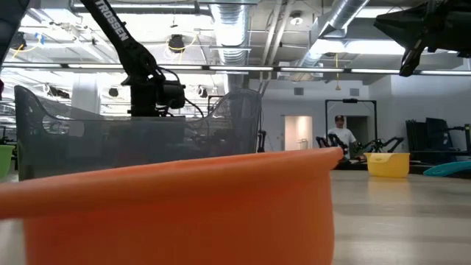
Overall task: Nest measuring cups in basket
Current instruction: Put the red measuring cup into the bin
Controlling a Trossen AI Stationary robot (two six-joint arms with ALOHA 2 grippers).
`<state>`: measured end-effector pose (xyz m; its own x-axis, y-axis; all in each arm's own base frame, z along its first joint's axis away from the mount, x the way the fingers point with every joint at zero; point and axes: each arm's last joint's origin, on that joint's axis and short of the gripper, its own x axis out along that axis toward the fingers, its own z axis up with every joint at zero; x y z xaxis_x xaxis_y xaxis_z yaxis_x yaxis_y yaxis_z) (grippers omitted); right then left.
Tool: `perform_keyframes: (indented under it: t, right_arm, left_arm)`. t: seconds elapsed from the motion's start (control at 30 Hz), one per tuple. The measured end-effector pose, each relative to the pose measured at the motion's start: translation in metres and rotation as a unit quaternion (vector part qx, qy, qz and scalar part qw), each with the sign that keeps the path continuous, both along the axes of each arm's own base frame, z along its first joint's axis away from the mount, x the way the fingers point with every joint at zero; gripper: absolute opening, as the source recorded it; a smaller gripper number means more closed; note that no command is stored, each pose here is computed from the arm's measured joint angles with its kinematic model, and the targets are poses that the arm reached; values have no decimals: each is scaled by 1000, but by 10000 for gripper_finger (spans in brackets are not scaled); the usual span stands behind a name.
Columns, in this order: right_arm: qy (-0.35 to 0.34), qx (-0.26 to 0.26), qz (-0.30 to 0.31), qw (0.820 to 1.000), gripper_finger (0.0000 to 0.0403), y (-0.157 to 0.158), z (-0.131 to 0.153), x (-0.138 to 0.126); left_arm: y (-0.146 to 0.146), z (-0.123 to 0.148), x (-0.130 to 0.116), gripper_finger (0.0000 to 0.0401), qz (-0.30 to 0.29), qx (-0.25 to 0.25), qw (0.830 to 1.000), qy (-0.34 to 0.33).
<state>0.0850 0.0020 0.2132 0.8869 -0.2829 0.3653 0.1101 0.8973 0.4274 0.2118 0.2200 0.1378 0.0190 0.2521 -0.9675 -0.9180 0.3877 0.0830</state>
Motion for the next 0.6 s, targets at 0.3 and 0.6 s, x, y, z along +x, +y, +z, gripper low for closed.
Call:
perform_keyframes:
  t: [0.3, 0.6]
  right_arm:
    - [3, 0, 0, 1000, 64, 0, -1, 0]
    - [4, -1, 0, 1000, 64, 0, -1, 0]
  left_arm:
    - [0, 8, 4, 13, -39, -2, 999, -16]
    - [-1, 11, 5, 2, -47, -25, 998, -29]
